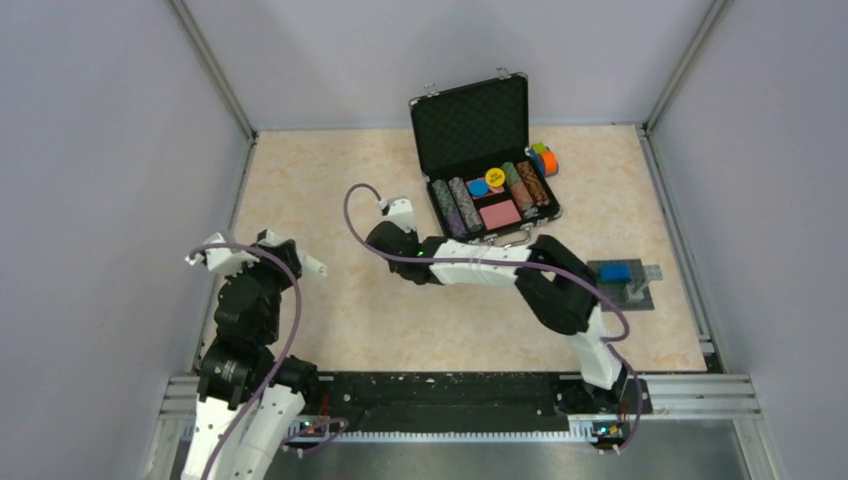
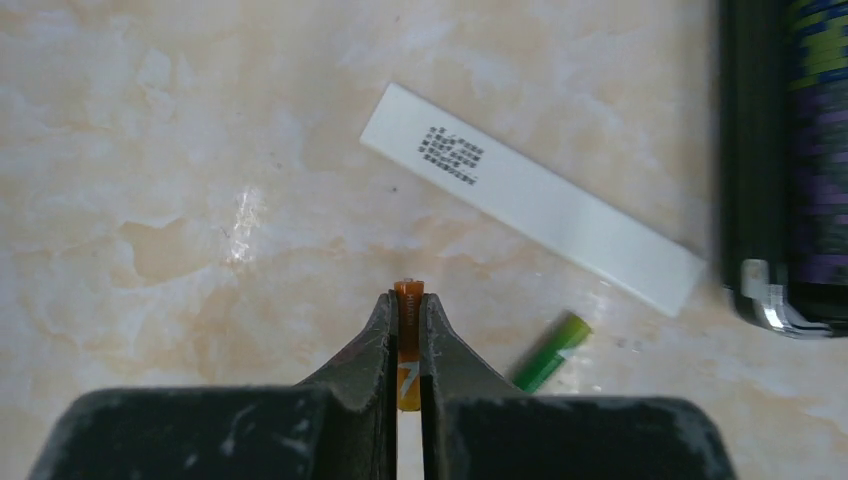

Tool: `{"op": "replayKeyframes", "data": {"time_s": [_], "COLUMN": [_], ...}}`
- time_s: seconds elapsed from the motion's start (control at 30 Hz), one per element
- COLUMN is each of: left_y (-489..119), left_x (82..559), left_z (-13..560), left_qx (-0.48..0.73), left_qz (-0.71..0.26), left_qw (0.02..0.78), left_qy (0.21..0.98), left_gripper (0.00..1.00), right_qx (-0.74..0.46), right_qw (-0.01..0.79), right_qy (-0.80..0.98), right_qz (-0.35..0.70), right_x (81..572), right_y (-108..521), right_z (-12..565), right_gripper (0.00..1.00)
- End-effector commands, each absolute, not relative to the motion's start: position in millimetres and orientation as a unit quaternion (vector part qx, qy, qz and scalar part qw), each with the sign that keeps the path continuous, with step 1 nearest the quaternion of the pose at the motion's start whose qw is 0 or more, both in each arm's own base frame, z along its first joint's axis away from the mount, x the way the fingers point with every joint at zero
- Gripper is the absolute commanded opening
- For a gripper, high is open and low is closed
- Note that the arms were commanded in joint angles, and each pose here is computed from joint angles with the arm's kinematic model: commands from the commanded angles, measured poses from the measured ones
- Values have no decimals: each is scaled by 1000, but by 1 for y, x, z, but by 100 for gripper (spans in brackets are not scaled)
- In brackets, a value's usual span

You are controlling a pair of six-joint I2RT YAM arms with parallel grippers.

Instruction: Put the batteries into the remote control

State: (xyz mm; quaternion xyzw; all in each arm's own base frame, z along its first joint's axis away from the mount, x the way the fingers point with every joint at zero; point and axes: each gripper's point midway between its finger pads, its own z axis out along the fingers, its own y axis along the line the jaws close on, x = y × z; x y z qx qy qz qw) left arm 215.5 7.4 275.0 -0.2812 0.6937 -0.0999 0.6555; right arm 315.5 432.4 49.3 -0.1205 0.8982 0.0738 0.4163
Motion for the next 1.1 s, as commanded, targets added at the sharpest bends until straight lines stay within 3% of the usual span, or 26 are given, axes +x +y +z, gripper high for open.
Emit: {"op": "replayKeyframes", "data": {"time_s": [0.0,0.23,0.67,1.07], "left_y": [-64,-147,-217,-213], "left_x": [237,248,248,286], "left_z": [302,320,349,364], "left_qx": [-148,-12,147,31], "left_qz": [-250,-428,-589,-620], "left_qw": [666,614,505,499], "left_qy": [687,662,613,605], "left_gripper": [0,0,0,0], "right_qx": [-95,-110,-199,-203], "right_qw": [486,540,603,610], "right_qy": [848,795,660,619], "right_qz": [189,254,401,450], "right_x": [331,310,249,238], "right_y": [415,353,345,361], "right_z": [174,258,364,386], "right_gripper": [0,0,0,0]}}
